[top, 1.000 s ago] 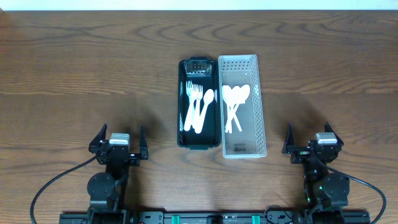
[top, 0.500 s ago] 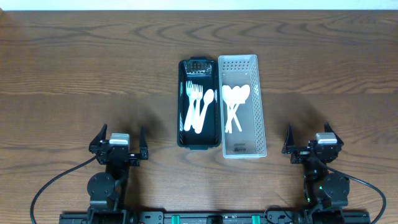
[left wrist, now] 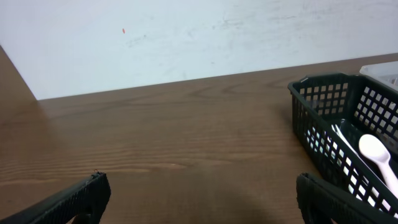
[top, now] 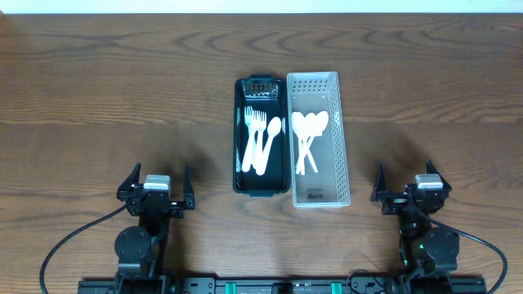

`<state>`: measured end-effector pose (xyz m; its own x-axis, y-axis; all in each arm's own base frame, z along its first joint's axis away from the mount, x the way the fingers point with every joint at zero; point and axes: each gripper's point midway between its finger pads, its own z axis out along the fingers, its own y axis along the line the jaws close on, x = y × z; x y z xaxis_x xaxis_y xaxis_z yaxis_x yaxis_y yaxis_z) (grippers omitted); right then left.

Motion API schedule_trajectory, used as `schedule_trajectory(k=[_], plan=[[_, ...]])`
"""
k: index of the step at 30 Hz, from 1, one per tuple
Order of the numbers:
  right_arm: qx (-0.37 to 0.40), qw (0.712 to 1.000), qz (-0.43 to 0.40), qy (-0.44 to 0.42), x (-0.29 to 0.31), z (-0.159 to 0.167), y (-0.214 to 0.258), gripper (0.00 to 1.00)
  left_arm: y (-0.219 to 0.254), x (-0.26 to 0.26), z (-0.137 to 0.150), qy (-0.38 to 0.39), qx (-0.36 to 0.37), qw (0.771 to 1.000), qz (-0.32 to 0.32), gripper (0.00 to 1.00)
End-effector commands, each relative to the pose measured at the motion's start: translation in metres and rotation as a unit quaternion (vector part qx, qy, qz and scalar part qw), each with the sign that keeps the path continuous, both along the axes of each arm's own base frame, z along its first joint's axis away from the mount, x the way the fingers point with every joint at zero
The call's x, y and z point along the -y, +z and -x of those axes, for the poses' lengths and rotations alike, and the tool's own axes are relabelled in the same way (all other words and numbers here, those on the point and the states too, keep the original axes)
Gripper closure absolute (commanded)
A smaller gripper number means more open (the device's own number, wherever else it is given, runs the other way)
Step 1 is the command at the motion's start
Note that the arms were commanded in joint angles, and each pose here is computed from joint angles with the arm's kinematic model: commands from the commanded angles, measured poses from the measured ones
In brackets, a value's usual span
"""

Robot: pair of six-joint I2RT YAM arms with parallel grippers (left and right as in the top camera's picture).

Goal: Pack container

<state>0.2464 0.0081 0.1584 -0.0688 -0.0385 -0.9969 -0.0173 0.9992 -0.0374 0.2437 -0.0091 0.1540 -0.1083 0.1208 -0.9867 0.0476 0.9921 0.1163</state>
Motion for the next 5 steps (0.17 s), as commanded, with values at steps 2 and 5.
schedule_trajectory(k=[2,5], plan=[[-0.001,1.000,-0.007,0.005,-0.0026,0.0003,-0.0010,0.01,-0.0167,0.0017,-0.0002,-0.003,-0.020,1.000,0.003,0.02],[-0.001,1.000,-0.007,0.005,-0.0026,0.0003,-0.0009,0.01,-0.0167,0.0017,-0.0002,-0.003,-0.020,1.000,0.003,0.02]])
